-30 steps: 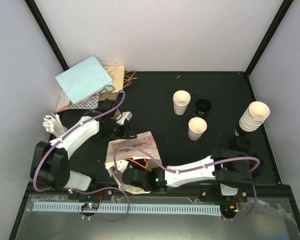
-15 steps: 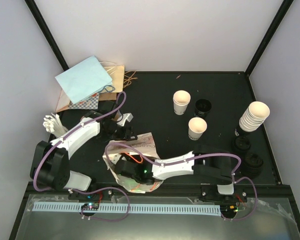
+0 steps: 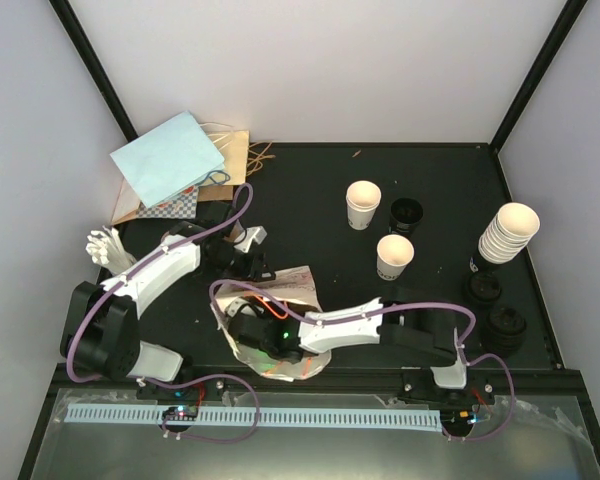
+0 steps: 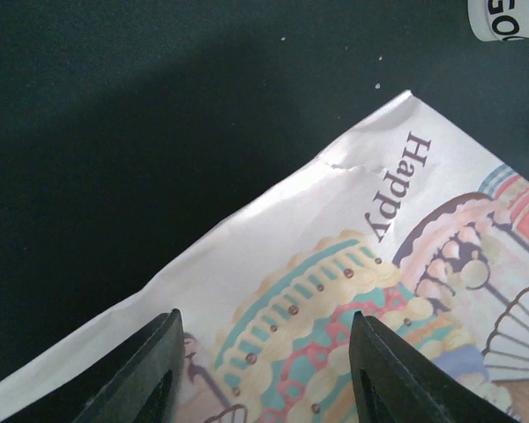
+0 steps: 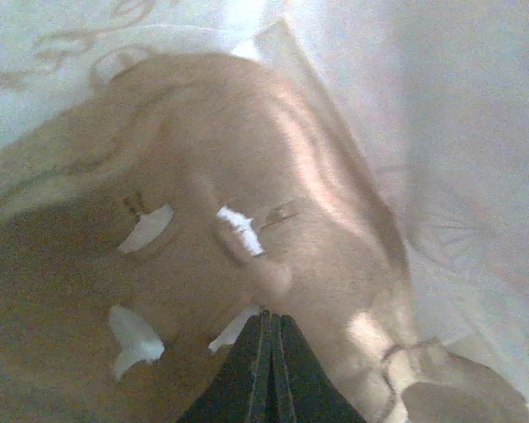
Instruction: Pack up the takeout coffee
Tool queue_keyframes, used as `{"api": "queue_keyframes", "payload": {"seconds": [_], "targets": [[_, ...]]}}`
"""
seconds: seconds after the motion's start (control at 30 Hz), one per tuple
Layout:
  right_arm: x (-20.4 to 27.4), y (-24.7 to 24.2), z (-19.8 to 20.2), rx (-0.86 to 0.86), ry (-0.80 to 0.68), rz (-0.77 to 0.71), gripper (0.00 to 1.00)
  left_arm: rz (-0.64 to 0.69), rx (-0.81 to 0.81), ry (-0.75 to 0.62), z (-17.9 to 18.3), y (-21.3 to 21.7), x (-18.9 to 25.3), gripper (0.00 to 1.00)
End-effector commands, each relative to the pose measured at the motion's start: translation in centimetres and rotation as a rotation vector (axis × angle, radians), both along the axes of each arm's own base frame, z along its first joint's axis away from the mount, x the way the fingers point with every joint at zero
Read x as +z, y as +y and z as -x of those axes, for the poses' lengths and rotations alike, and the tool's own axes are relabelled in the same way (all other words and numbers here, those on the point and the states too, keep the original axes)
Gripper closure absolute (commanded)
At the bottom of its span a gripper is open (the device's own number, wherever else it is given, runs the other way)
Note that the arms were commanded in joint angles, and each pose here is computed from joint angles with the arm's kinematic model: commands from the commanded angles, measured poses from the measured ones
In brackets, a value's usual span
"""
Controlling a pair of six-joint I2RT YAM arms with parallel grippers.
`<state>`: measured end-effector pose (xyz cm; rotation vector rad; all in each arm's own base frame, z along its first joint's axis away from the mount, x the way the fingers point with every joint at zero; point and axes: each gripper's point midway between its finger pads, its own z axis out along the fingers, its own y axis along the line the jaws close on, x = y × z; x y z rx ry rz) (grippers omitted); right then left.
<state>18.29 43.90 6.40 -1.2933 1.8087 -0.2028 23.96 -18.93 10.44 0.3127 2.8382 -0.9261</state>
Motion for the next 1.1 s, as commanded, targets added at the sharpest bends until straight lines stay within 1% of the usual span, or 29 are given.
{"api": "queue_keyframes", "payload": {"seconds": [0.0,0.07,0.2,0.33,0.5,0.53,0.6,0.7,0.8,0.93,1.07], "targets": [[3.9,-1.5,-0.5,-0.022,-0.002,-0.059,0.97,-0.002,0.009,0.004,-0.1,-0.2,0.6,0.45],[5.5,-1.3,0.3,0.033,0.027,-0.091,0.94,0.007,0.013,-0.011,-0.7,-0.4,1.3,0.42],[7.6,-1.4,1.4,0.105,0.077,-0.074,0.9,0.033,0.009,-0.027,-1.7,-1.1,2.5,0.4],[8.1,-2.2,1.4,0.104,0.132,-0.03,0.9,0.044,0.009,-0.035,-2.8,-1.6,3.2,0.37],[9.0,-3.9,0.8,0.083,0.242,-0.025,0.9,0.044,0.023,-0.074,-4.6,-1.4,4.9,0.31],[9.4,-4.3,0.6,0.077,0.249,-0.026,0.9,0.045,0.031,-0.088,-5.1,-1.2,5.6,0.29],[10.4,-5.0,0.0,0.066,0.257,-0.032,0.9,0.047,0.052,-0.12,-6.2,-0.5,7.0,0.21],[11.9,-5.6,-1.3,0.05,0.267,-0.053,0.9,0.048,0.106,-0.181,-7.9,1.2,9.6,0.12],[13.5,-5.9,-2.8,0.038,0.262,-0.068,0.9,0.062,0.162,-0.269,-9.1,3.0,13.2,0.08],[15.9,-5.7,-4.0,0.037,0.24,-0.087,0.9,0.079,0.188,-0.387,-9.0,4.2,17.5,0.07],[18.3,-5.4,-4.5,0.046,0.213,-0.121,0.9,0.125,0.159,-0.469,-6.9,4.0,19.5,0.07]]}}
